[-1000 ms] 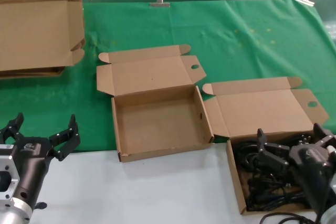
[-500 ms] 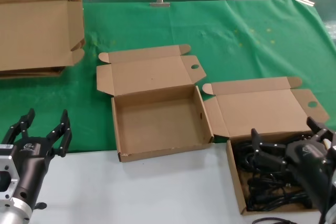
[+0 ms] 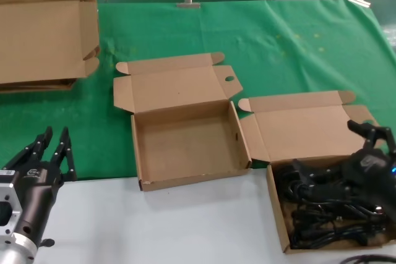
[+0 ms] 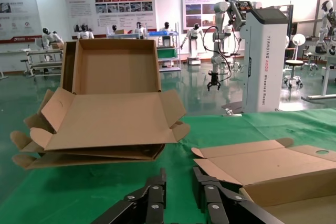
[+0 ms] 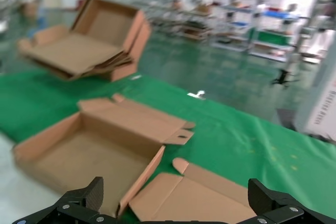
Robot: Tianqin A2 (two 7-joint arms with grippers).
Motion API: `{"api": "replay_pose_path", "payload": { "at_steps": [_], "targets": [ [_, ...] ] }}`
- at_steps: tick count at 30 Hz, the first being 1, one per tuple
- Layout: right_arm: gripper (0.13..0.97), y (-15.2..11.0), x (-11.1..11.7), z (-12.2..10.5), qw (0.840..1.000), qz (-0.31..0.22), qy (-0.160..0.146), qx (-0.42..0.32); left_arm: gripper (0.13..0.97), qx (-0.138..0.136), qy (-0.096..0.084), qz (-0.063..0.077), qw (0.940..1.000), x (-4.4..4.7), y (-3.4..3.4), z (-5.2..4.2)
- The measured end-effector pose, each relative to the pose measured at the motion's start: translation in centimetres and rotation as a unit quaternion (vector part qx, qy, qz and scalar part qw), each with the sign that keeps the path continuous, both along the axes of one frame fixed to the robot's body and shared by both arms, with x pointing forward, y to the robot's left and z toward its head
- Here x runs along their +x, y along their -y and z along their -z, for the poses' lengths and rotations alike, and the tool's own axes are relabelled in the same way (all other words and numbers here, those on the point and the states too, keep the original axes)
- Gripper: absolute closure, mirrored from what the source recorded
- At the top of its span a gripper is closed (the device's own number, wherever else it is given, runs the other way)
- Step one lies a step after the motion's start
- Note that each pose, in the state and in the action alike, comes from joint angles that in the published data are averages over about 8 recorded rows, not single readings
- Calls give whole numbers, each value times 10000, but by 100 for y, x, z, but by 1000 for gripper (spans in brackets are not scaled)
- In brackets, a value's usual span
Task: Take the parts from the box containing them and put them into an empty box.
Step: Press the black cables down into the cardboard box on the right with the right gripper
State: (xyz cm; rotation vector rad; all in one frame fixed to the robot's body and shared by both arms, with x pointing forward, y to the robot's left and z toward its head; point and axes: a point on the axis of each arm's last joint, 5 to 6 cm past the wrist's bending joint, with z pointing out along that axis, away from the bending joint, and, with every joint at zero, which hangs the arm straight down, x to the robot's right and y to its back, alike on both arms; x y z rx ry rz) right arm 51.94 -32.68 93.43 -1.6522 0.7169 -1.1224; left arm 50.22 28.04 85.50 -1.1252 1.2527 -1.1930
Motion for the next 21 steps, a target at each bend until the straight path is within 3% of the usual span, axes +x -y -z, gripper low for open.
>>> {"api": "replay_pose_path", "payload": {
  "at_steps": [10,21],
  "targets": [
    [130,307,145,-450,9855,-801,-324,-1461,887,0,0,0,10000,0,0,0],
    [130,422,291,-683,9368,-1411,-778,-3104,925,0,0,0,10000,0,0,0]
  ]
}}
